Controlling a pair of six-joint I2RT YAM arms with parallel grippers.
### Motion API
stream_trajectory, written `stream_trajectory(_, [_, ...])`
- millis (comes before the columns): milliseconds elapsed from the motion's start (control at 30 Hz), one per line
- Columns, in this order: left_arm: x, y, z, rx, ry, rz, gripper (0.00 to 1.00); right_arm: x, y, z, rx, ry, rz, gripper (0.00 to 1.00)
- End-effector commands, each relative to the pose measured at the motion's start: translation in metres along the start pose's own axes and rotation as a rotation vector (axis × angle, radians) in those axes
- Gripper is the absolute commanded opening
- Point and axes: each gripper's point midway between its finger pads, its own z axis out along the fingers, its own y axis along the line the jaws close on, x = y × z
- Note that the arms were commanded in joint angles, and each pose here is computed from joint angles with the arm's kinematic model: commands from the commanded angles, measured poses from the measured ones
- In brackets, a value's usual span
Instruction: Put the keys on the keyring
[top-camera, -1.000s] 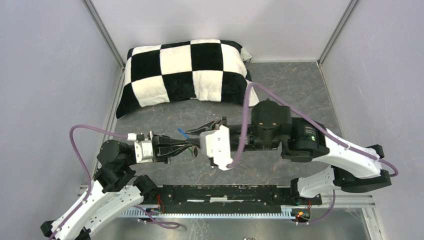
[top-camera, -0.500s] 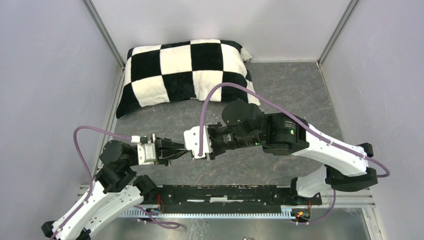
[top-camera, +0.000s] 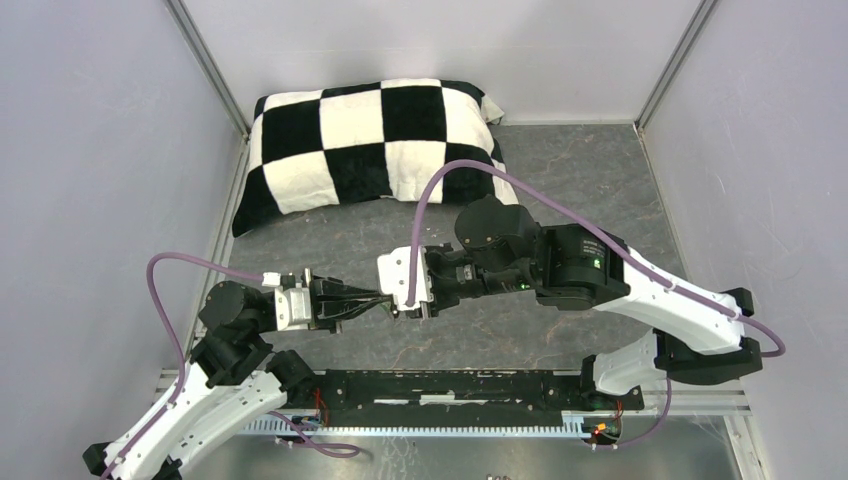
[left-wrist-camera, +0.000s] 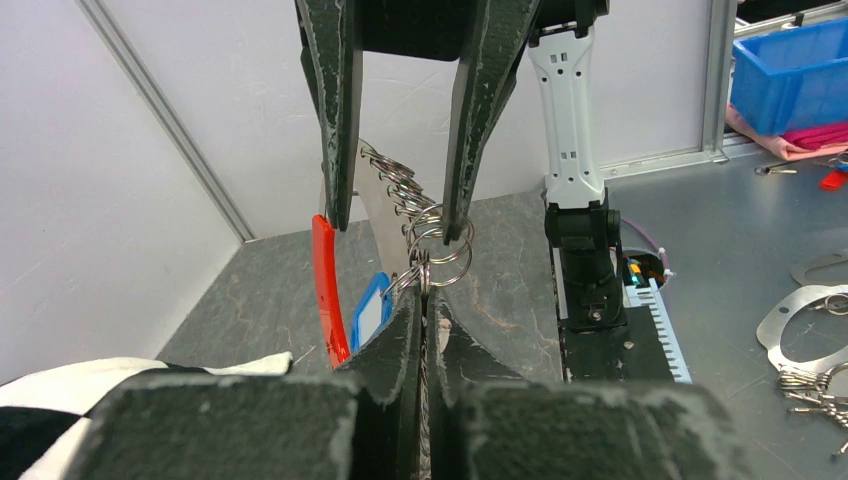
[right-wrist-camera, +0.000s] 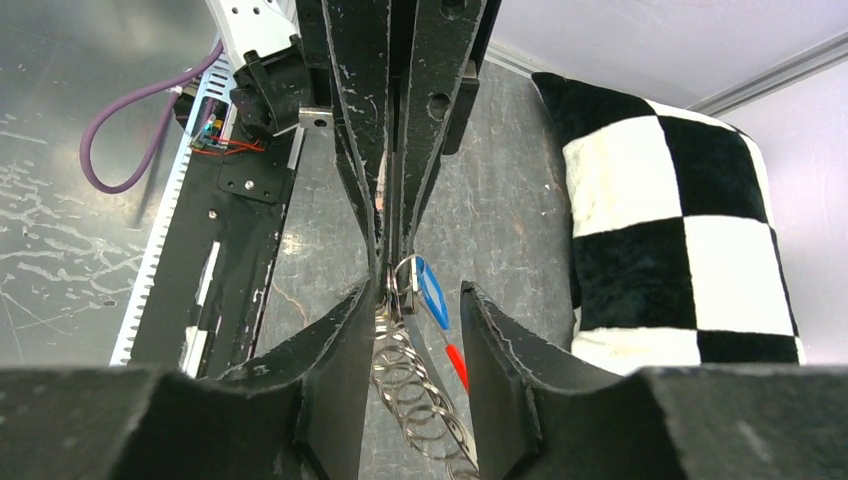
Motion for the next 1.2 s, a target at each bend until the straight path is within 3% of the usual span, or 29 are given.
stream_trajectory(0, [-0.016, 0.002, 0.0, -0.002, -0.048, 0.071, 0.02, -0.007, -0.005, -0.014, 0.024, -0.023, 0.006, 0.42])
stream_trajectory(400, [-0.012, 0.004, 0.0, -0.004, -0.034, 0.082, 0.02, 0.005, -0.003, 0.001, 0.006, 0.027, 0.009, 0.4])
stream_trajectory(667, [-0.014, 0.005, -0.001, -0.015, -0.036, 0.101, 0.02, 0.034, -0.002, 0.004, 0.03, 0.135, 0.022, 0.33])
stream_trajectory(933, [-0.013, 0.007, -0.002, -0.022, -0.031, 0.109, 0.02, 0.05, 0.0, 0.01, 0.033, 0.193, 0.024, 0.33])
stream_trajectory(1167, [-0.013, 0.007, -0.002, -0.025, -0.03, 0.118, 0.02, 0.056, 0.001, 0.017, 0.032, 0.217, 0.027, 0.19])
